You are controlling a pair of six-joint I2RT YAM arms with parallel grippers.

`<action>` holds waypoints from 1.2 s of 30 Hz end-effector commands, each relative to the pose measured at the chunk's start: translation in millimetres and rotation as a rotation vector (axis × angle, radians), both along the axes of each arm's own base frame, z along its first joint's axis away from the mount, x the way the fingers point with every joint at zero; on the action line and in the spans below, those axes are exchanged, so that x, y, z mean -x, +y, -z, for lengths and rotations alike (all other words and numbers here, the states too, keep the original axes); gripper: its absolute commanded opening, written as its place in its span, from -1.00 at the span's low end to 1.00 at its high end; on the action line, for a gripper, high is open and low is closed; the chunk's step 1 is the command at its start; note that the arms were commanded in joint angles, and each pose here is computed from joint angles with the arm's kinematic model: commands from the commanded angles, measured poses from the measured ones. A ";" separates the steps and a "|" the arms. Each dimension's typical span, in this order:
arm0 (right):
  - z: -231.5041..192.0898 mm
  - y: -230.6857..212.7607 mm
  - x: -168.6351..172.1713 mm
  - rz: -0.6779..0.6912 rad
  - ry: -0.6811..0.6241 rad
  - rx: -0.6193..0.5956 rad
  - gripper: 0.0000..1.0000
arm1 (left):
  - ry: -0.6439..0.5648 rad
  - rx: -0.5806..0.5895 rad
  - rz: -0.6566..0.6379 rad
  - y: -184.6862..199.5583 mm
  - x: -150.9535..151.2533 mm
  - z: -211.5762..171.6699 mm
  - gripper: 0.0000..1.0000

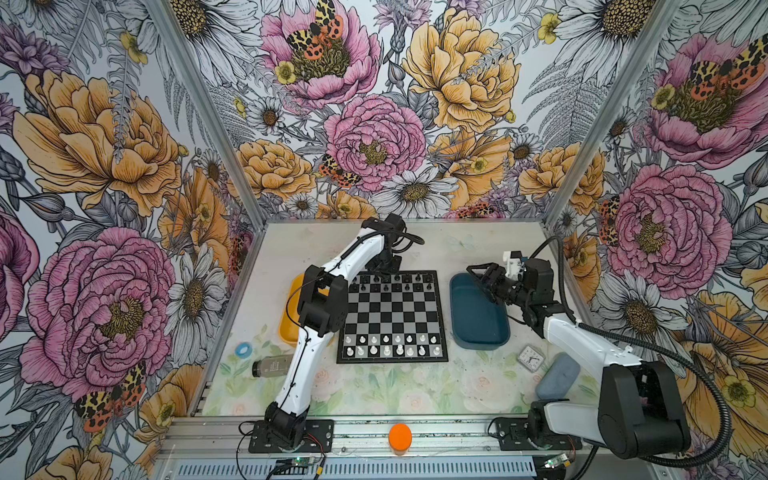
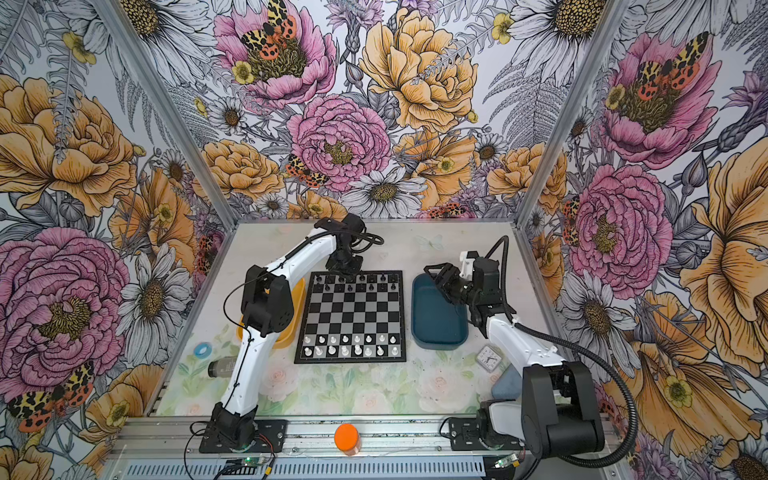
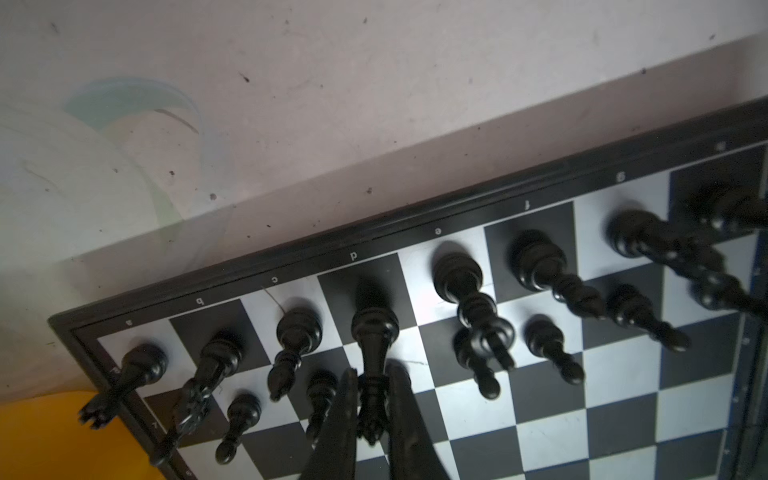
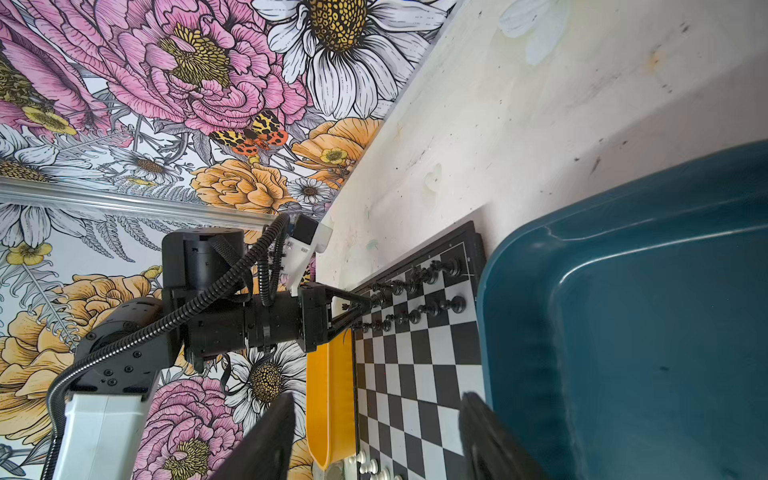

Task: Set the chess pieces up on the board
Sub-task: 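Lower the black piece onto an empty far-row square with the left gripper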

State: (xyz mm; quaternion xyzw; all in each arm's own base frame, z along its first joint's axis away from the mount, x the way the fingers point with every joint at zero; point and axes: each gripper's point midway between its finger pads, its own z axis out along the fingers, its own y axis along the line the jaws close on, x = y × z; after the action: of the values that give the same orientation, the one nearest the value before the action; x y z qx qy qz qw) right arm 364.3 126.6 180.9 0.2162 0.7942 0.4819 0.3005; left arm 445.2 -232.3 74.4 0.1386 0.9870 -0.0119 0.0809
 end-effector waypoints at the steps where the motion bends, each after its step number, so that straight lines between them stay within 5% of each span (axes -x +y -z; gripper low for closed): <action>1: -3.0 -1.3 -3.8 -0.001 -0.017 -0.005 0.29 | -0.023 0.002 -0.005 2.1 -8.3 -4.4 -1.00; 36: -0.9 -1.4 -4.8 -0.002 -0.010 -0.007 0.29 | -0.008 -0.030 -0.008 6.2 -10.7 11.0 -1.00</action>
State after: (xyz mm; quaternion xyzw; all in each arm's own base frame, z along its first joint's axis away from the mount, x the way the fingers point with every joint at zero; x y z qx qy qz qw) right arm 364.7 126.7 178.7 0.2174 0.7952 0.4812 0.2980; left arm 448.1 -233.2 69.5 0.1388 0.9870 -0.0100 0.0799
